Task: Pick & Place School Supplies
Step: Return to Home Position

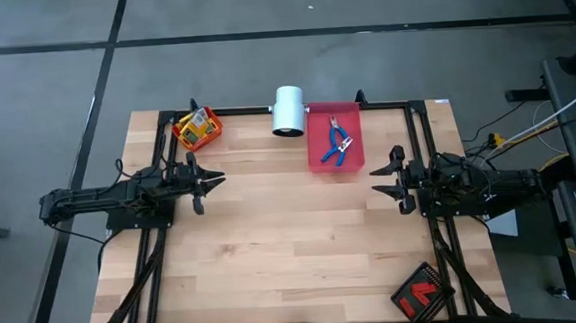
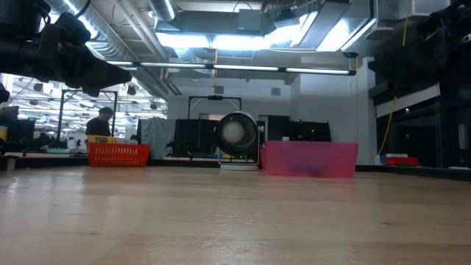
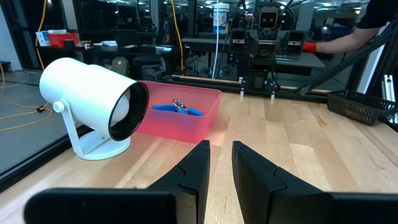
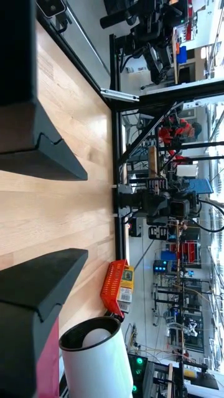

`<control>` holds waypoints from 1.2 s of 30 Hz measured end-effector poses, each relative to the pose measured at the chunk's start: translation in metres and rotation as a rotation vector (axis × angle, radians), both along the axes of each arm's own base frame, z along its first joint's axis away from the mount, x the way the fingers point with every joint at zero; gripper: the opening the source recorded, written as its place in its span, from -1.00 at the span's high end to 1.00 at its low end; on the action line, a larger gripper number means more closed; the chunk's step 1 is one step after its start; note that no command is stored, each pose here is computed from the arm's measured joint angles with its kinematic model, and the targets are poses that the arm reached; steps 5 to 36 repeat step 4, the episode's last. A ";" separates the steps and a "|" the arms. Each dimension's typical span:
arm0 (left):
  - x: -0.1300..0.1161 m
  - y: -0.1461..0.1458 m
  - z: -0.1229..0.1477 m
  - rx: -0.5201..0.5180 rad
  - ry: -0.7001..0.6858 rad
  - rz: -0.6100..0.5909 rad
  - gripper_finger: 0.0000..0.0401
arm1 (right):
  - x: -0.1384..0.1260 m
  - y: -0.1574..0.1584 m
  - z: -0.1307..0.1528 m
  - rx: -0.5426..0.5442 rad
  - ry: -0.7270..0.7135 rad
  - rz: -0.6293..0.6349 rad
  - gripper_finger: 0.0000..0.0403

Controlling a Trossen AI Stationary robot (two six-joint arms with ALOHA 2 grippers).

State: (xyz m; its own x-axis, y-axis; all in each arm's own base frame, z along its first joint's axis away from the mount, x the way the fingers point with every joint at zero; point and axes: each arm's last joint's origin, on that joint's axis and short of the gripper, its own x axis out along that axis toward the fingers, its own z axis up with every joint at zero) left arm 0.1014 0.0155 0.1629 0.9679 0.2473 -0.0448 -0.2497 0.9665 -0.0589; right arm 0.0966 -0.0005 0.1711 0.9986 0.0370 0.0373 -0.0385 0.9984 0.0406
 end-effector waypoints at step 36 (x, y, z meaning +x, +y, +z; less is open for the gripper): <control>0.000 0.000 0.000 0.000 0.000 0.000 0.69 | 0.000 0.000 0.000 0.000 0.000 0.000 0.04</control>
